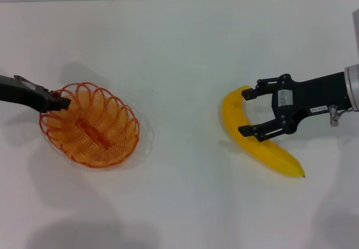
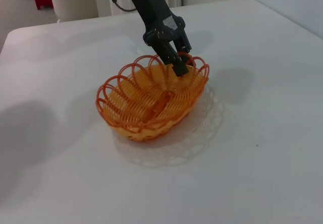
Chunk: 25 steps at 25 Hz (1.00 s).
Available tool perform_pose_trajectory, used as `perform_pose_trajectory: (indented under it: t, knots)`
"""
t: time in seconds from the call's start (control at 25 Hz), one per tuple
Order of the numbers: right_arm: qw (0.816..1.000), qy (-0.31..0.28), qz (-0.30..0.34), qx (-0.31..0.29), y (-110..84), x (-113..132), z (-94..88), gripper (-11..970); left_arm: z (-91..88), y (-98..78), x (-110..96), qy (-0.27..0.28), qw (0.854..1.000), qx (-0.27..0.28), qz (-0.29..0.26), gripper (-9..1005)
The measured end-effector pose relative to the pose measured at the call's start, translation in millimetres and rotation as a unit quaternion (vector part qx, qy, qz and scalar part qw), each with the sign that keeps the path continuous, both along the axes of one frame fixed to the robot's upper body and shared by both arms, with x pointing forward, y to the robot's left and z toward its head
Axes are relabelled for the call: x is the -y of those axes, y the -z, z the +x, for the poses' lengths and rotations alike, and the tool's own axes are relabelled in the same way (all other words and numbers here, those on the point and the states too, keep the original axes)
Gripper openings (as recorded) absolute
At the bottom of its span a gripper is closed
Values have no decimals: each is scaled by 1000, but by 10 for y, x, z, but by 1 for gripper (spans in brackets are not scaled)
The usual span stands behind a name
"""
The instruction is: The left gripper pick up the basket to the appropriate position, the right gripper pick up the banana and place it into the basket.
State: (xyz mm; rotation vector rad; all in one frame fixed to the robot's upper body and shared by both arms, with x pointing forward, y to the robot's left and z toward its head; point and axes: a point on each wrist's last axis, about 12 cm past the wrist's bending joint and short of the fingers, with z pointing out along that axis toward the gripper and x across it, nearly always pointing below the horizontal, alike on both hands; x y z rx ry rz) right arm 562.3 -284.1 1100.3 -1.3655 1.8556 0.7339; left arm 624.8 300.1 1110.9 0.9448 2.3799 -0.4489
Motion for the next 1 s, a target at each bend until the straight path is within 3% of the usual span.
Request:
perform_pose_trajectory:
  t: [0.56, 1.0]
  knots:
    - [1000, 2, 0, -3, 20, 18, -22, 882, 24, -57, 18, 6, 1000, 6, -5, 102]
    - [1000, 4, 0, -4, 28, 27, -33, 882, -20, -271, 68, 32, 998, 14, -57, 85]
